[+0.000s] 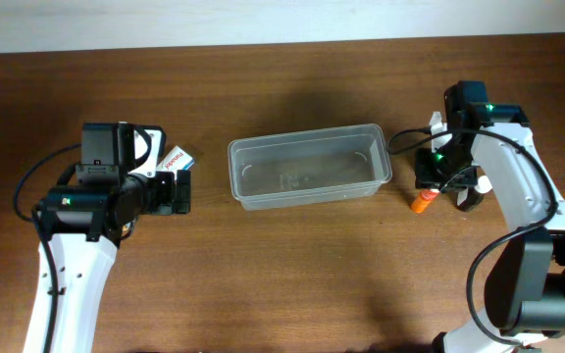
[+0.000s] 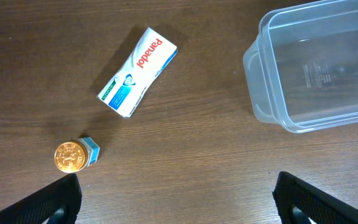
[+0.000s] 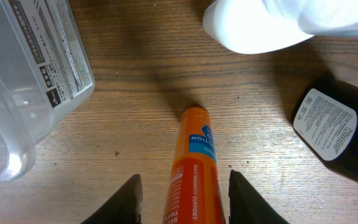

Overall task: Pack container
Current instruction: 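Lower the right gripper onto the orange tube and grasp it, then carry the orange tube into the container's right end and release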

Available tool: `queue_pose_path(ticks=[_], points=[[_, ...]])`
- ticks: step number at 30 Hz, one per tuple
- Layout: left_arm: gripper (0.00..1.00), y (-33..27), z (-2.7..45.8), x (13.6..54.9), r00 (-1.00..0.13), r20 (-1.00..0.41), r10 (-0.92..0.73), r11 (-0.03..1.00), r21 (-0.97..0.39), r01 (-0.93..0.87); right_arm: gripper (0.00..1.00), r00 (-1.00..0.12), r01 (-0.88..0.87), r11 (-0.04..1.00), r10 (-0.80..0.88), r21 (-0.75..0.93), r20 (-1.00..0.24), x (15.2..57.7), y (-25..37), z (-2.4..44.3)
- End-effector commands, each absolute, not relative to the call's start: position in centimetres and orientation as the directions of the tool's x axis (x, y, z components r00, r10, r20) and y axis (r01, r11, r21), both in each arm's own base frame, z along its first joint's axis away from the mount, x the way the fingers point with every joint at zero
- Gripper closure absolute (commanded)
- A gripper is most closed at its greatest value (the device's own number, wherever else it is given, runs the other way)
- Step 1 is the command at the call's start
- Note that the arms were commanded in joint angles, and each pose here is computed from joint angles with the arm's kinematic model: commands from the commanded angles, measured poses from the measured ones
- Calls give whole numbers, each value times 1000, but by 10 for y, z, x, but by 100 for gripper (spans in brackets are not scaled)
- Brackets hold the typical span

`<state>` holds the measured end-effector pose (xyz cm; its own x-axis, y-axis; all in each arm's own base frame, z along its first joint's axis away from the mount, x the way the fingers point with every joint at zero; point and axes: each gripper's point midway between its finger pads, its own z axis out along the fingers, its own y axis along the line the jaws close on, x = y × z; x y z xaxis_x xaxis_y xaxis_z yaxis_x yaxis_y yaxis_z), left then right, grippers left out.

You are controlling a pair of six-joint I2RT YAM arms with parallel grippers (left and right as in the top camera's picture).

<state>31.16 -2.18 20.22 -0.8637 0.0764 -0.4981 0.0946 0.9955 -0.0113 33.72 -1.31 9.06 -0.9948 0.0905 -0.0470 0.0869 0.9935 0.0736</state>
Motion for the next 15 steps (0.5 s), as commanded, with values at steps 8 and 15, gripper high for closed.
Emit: queue_pose_path(ticks=[8,15], points=[[1,-23,209,315,-853,-515,83,994,-17,107,72,-995,81,994,84,79,-45,338,-11,90],[1,-23,209,315,-853,-515,83,994,-17,107,78,-996,81,994,84,79,-38,336,-11,90]])
